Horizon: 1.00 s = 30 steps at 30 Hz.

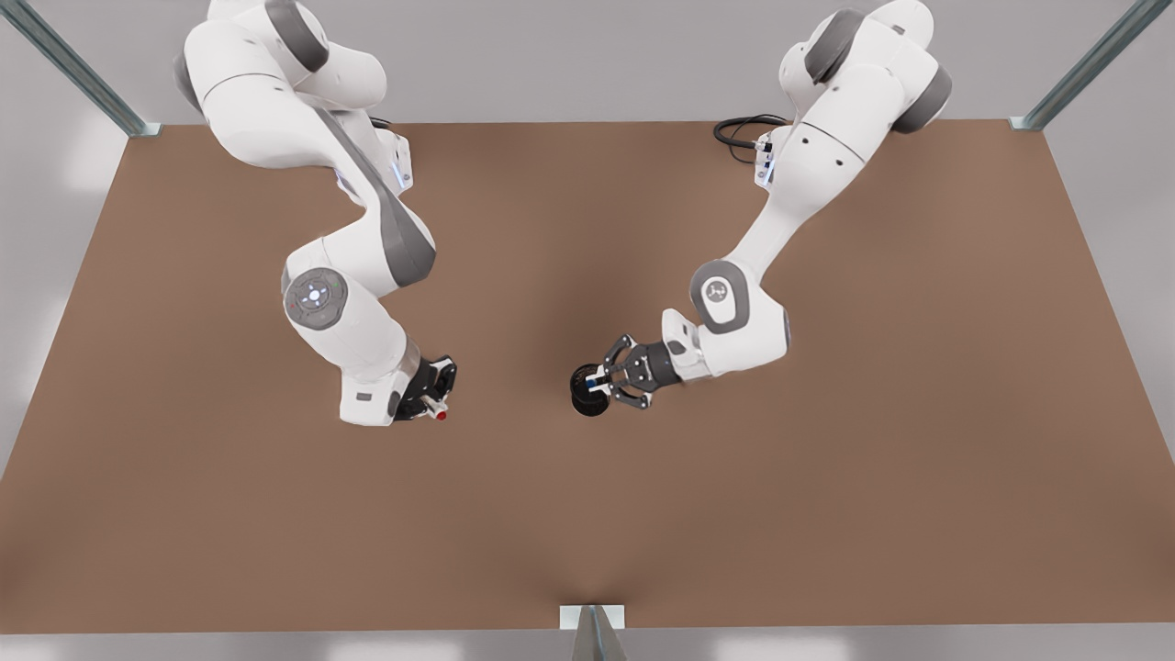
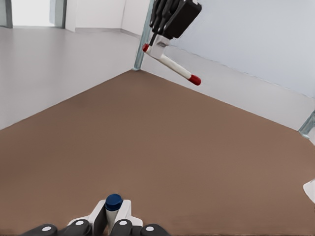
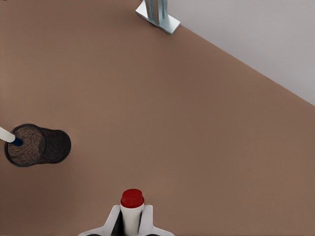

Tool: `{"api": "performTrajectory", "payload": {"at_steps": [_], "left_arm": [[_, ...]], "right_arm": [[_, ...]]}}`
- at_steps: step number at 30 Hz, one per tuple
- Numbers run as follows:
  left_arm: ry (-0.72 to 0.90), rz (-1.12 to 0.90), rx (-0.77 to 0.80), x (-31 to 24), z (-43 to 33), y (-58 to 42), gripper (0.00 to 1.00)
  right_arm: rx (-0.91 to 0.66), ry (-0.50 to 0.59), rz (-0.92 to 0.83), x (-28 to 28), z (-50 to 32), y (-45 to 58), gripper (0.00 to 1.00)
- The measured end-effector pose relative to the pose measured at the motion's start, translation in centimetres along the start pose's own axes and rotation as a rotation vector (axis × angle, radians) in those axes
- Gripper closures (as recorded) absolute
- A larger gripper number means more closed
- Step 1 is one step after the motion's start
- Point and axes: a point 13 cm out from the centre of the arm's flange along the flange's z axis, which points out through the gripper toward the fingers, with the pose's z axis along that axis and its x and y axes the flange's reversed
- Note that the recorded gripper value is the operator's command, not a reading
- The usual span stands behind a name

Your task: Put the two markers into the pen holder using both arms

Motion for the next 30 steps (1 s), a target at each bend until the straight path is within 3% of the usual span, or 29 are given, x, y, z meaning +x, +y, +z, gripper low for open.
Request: {"api": "performTrajectory", "payload": {"at_steps": [2, 3, 4, 5, 9, 14, 16, 19, 22, 25, 30], "left_arm": [[0.011, 0.052, 0.002, 1.4, 0.3, -0.4, 0.79], [0.018, 0.076, 0.004, 2.2, 0.4, -0.6, 0.66], [0.025, 0.097, 0.013, 3.1, 0.7, -1.0, 0.25], [0.032, 0.118, 0.03, 3.9, 1.3, -1.9, 0.0], [0.028, 0.223, 0.035, 4.0, -0.1, -2.2, 0.0], [0.071, 0.416, -0.073, 5.1, -18.1, 11.1, 0.0], [0.166, 0.572, -0.092, 2.9, -25.3, 15.0, 0.0], [0.497, 0.783, -0.098, -0.5, -33.5, 17.1, 0.0], [0.755, 0.675, -0.123, -2.1, -41.2, 15.7, 0.0], [0.924, 0.418, -0.239, -2.1, -49.1, 12.9, 0.0], [1.006, 0.062, -0.358, -0.7, -51.4, 8.2, 0.0]], "right_arm": [[0.008, -0.019, 0.021, -0.8, 0.8, 0.4, 0.79], [0.012, -0.03, 0.032, -1.2, 0.9, 0.7, 0.79], [0.015, -0.039, 0.043, -1.5, 0.9, 1.0, 0.79], [0.017, -0.047, 0.052, -1.8, 0.9, 1.4, 0.79], [0.019, -0.063, 0.089, -2.3, 0.9, 2.8, 0.79], [-0.008, -0.071, 0.084, -3.3, 0.9, 9.6, 0.79], [-0.023, -0.1, 0.078, -4.3, 1.0, 13.0, 0.79], [-0.049, -0.169, 0.091, -6.1, 1.1, 16.1, 0.79], [-0.085, -0.234, 0.083, -7.8, 2.8, 20.5, 0.79], [-0.108, -0.304, 0.083, -9.5, 5.7, 22.6, 0.79], [-0.104, -0.429, 0.096, -11.9, 7.4, 21.9, 0.79]]}}
